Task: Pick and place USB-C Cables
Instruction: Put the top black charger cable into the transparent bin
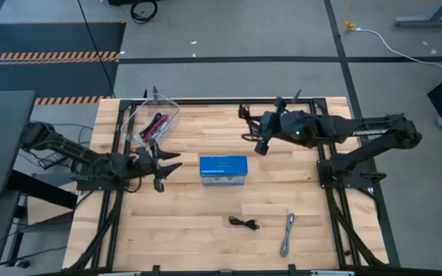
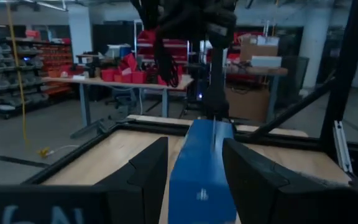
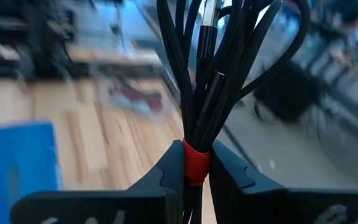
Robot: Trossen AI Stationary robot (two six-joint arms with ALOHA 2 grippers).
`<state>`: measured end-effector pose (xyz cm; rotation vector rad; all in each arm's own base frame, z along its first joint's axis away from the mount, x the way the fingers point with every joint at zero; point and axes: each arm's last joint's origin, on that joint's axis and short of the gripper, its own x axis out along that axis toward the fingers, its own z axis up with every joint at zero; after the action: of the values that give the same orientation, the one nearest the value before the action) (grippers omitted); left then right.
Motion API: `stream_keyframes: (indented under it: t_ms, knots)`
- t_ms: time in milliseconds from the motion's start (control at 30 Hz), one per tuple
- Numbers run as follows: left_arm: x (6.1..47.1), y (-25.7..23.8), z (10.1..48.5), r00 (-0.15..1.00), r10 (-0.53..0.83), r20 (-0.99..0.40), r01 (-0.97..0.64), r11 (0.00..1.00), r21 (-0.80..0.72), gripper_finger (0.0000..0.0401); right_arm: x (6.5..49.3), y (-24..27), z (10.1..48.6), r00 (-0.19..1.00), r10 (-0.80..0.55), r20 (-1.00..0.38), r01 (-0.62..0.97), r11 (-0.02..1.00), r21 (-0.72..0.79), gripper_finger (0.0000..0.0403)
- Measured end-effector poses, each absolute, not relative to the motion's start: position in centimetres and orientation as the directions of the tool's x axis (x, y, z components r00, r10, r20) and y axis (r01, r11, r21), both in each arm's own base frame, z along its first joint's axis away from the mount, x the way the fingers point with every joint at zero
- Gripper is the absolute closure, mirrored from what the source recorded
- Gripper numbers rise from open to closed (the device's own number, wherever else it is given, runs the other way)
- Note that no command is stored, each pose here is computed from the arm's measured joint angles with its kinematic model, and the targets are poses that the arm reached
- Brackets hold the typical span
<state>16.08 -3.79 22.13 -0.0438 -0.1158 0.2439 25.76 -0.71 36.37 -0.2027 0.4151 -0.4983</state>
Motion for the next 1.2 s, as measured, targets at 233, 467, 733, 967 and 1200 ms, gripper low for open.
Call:
stream_keyframes:
  t_ms: [233, 467, 733, 967, 1200]
  knots:
    - [17.9, -2.8, 29.1, 0.968, 0.228, 0.101, -0.231, 0.973, 0.022, 0.0241, 27.9, 0.9, 35.9, 0.849, -0.450, -0.276, 0.343, 0.867, -0.361, 0.0353]
    - [19.1, -2.1, 34.7, 0.965, 0.213, 0.152, -0.225, 0.972, 0.072, 0.0241, 30.1, 1.5, 36.0, 0.890, -0.428, -0.154, 0.334, 0.845, -0.418, 0.0353]
    - [22.4, -1.3, 36.5, 0.968, 0.246, 0.052, -0.252, 0.952, 0.175, 0.0241, 31.0, 1.7, 36.9, 0.948, -0.316, -0.038, 0.278, 0.880, -0.384, 0.0353]
    - [25.4, -0.4, 37.6, 0.970, 0.236, 0.054, -0.242, 0.947, 0.212, 0.0241, 31.7, 1.7, 36.3, 0.952, -0.304, -0.045, 0.265, 0.887, -0.379, 0.0353]
    - [27.3, -0.1, 38.0, 0.970, 0.224, 0.092, -0.240, 0.943, 0.231, 0.0241, 32.1, 1.8, 35.9, 0.951, -0.305, -0.058, 0.261, 0.886, -0.383, 0.0353]
